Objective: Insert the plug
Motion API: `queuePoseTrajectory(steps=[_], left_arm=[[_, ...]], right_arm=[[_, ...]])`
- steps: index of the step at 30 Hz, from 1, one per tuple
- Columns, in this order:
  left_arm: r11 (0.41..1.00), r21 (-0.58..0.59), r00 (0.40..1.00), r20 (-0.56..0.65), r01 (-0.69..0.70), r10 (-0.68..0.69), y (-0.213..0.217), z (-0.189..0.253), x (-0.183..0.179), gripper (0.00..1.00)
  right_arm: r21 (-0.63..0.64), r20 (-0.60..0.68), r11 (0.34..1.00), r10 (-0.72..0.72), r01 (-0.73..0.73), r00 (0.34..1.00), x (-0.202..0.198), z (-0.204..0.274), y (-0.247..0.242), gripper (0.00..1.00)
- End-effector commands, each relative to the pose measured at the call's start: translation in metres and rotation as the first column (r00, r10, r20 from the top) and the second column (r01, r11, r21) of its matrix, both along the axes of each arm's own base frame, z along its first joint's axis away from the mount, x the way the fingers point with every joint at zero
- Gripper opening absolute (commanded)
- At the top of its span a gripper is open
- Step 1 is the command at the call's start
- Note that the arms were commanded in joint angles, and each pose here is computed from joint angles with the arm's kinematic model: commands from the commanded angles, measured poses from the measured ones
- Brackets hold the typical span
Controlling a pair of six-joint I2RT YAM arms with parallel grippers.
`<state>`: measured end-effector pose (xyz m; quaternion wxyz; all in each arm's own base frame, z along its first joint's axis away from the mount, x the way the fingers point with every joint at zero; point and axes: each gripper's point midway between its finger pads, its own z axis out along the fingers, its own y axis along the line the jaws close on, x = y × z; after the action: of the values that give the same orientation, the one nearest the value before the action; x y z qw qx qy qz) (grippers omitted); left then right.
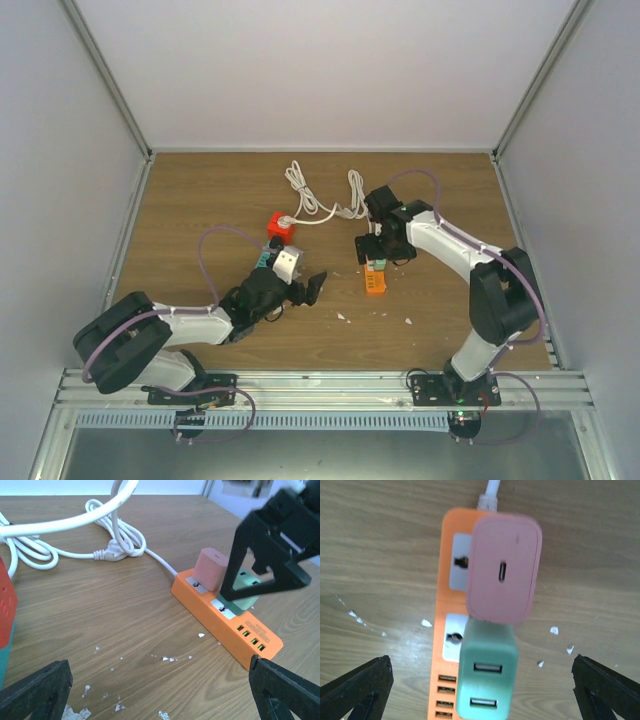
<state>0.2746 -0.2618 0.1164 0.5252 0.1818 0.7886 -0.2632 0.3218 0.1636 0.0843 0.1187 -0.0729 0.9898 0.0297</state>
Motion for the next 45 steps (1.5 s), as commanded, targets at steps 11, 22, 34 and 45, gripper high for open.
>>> queuePoseTrajectory(steps=[11, 22, 34, 45], left_arm=[[0.963, -0.265, 0.998, 0.026, -0.042, 0.050, 0.027, 0.074, -0.018, 0.99], [0.922, -0.199, 0.941, -0.138, -0.331, 0.309, 0.087, 0.012, -0.005, 0.99], [0.926, -0.047, 0.920, -0.149, -0.374, 0.364, 0.105, -0.014, 0.009, 0.99], [0.933, 0.125, 0.915, -0.189, -0.337, 0.356, 0.093, -0.052, 0.028, 0.99]], right_arm=[[0.076, 0.107, 0.996, 0.039, -0.048, 0.993, -0.023, -0.012, 0.024, 0.97], [0.177, 0.220, 0.982, 0.031, -0.072, 0.975, -0.039, 0.002, 0.023, 1.00], [0.218, 0.366, 0.973, -0.004, -0.081, 0.930, -0.050, 0.033, 0.006, 1.00], [0.222, 0.356, 0.970, 0.010, -0.095, 0.934, -0.050, 0.003, 0.010, 1.00]])
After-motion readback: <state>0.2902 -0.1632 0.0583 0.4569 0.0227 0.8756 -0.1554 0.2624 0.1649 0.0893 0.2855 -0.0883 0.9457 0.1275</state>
